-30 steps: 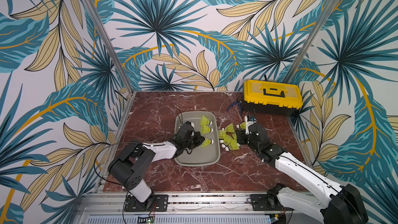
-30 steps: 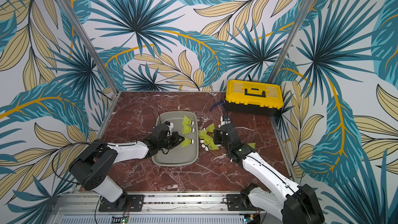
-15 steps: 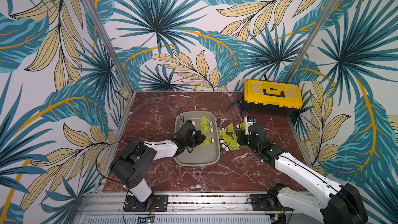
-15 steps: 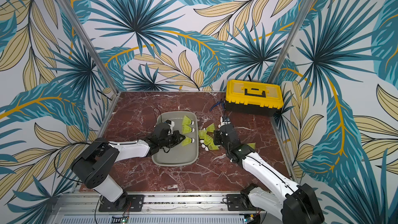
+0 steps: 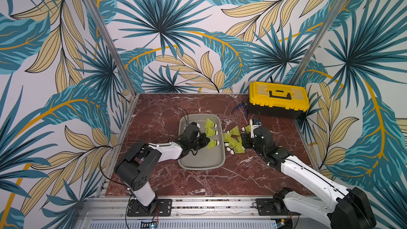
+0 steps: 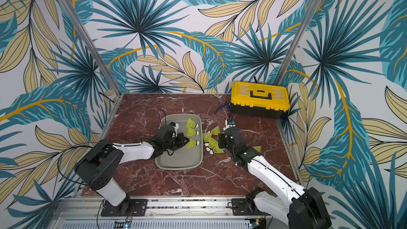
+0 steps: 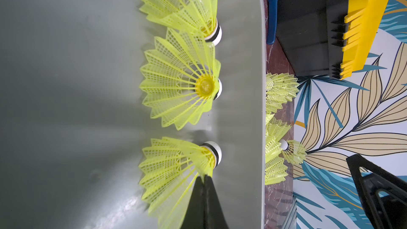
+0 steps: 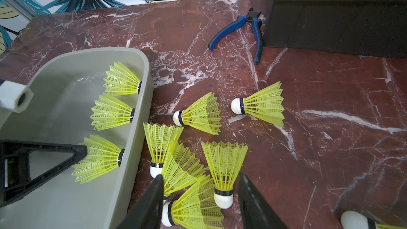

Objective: Put the shuttlecocks into the storage box
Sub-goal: Place the shuttlecock in the storage box.

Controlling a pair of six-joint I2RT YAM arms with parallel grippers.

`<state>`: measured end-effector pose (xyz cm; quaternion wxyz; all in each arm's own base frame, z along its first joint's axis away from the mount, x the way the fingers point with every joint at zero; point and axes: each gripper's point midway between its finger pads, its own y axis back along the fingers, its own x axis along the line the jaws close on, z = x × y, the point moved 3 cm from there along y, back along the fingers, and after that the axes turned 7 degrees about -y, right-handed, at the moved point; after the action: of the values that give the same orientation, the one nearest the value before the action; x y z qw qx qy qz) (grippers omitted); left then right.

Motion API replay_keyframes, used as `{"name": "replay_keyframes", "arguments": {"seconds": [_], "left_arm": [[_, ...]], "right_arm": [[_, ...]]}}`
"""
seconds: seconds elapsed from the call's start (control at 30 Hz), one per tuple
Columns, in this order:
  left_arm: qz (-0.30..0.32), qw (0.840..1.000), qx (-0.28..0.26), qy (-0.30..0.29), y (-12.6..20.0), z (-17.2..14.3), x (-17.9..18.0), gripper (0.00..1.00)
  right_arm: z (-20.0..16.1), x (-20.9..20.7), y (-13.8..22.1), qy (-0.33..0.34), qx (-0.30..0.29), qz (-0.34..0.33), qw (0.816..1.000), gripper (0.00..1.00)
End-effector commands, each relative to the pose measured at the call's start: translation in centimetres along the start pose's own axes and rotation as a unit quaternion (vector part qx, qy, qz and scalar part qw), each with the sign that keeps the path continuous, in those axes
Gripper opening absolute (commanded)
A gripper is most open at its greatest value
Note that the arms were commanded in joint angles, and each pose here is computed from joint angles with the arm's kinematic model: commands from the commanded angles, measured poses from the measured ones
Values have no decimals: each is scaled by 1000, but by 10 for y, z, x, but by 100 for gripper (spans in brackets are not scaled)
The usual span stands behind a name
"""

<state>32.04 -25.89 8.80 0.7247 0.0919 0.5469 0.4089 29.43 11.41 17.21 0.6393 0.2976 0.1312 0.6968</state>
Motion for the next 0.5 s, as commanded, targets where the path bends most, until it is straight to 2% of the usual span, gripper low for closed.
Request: {"name": "replay_keyframes", "arguments": {"seconds": [0.0,0.33,0.47], "left_arm": [[7,1000,-13,-14,-2,13,-6,1],[9,1000,-14,-22,-6,19,-9,4],[12,1000,-14,-22,-8,19,-7,10]], "right_arm": [[-16,-6,-4,6,23,-10,1000,55],[-19,-7,-5,8,27,-13,1000,55],[-19,-8,-6,8,27,-14,999,55]]}}
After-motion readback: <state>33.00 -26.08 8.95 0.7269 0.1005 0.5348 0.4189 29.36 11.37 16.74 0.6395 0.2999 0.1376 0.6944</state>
